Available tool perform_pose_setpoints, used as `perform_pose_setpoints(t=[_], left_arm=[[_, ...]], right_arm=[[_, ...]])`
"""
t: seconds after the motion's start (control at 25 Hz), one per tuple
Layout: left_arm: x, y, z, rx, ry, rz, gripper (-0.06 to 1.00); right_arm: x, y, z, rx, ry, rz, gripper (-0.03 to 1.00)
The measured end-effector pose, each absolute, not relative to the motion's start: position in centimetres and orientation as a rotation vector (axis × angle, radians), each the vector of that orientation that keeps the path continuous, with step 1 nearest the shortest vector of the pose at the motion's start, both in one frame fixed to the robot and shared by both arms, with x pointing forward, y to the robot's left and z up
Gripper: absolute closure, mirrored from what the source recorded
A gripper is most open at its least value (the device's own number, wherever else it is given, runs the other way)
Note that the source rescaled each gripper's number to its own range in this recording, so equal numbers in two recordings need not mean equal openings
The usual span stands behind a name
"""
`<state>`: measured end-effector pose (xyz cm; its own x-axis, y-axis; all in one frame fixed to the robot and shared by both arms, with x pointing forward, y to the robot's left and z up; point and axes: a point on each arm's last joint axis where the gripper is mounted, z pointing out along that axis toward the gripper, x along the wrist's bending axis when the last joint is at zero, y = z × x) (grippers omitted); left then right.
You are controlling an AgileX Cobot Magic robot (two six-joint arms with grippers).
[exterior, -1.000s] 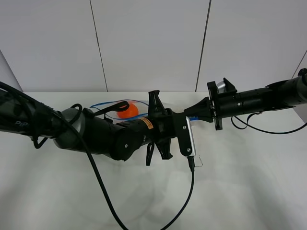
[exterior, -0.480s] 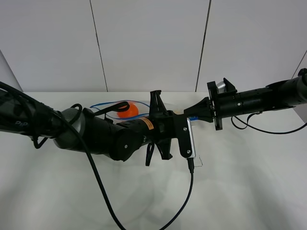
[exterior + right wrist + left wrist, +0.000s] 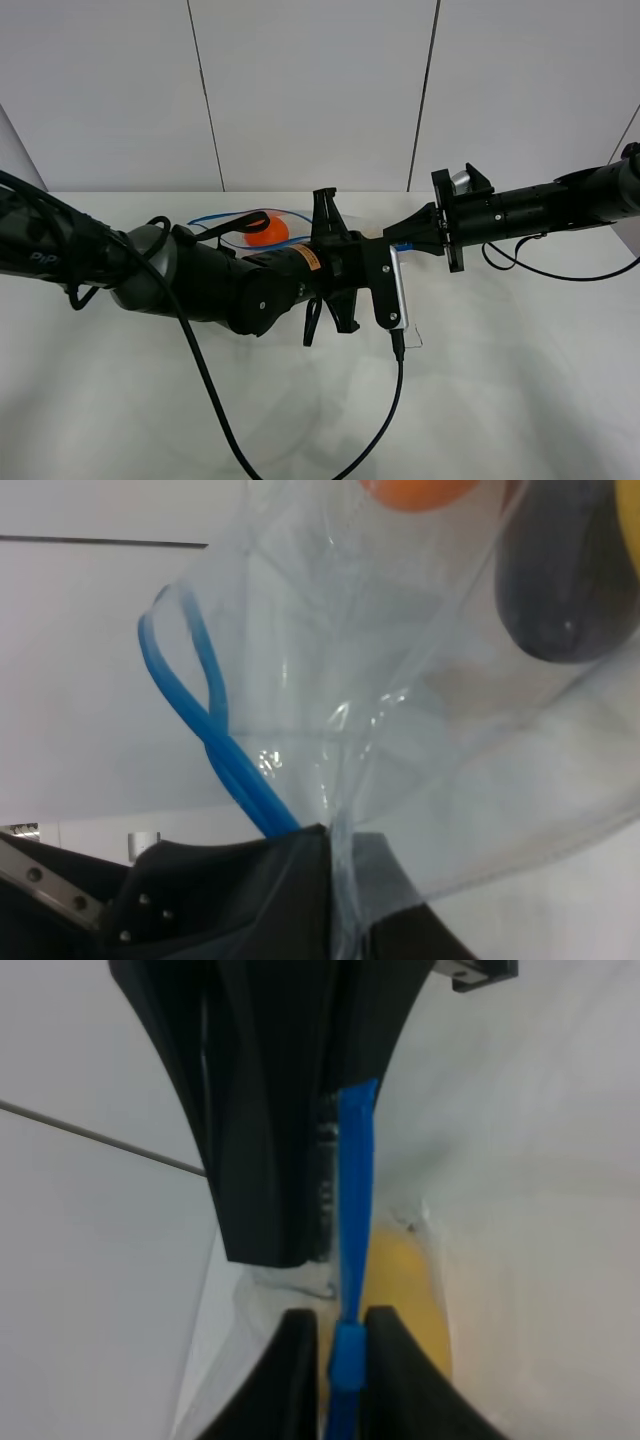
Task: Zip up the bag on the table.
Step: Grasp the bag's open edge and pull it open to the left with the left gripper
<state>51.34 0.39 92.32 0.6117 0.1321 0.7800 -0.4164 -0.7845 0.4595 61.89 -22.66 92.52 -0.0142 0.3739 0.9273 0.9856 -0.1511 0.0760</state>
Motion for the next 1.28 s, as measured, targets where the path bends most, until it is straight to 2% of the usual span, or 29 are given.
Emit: perform_pose_setpoints(t=[0.04, 0.12, 0.72, 0.96, 1.28], left_arm=[[51.3, 0.4, 92.3, 2.21, -0.224, 1.138, 0.91], [51.3, 0.4, 92.3, 2.21, -0.225, 1.139, 0.94], [51.1, 0.7, 92.7, 2.208, -0.227, 1.14, 0.94], [50.6, 2.1, 93.4, 2.214, -0.222, 1.153, 0.94], [52.4, 5.1, 93.4, 2.265, -0.122, 1.186, 0.94]], right_arm=[[61.9, -22.7, 92.5, -1.594, -1.442, -1.162, 0.97], [61.9, -22.7, 92.5, -1.594, -1.442, -1.162, 0.97], [61.9, -22.7, 92.5, -1.592, -1.438, -1.16, 0.97], [61.6, -22.2, 92.8, -1.552, -1.436, -1.151, 0.97], [61.9, -22.2, 92.8, -1.583, -1.423, -1.172, 0.97]])
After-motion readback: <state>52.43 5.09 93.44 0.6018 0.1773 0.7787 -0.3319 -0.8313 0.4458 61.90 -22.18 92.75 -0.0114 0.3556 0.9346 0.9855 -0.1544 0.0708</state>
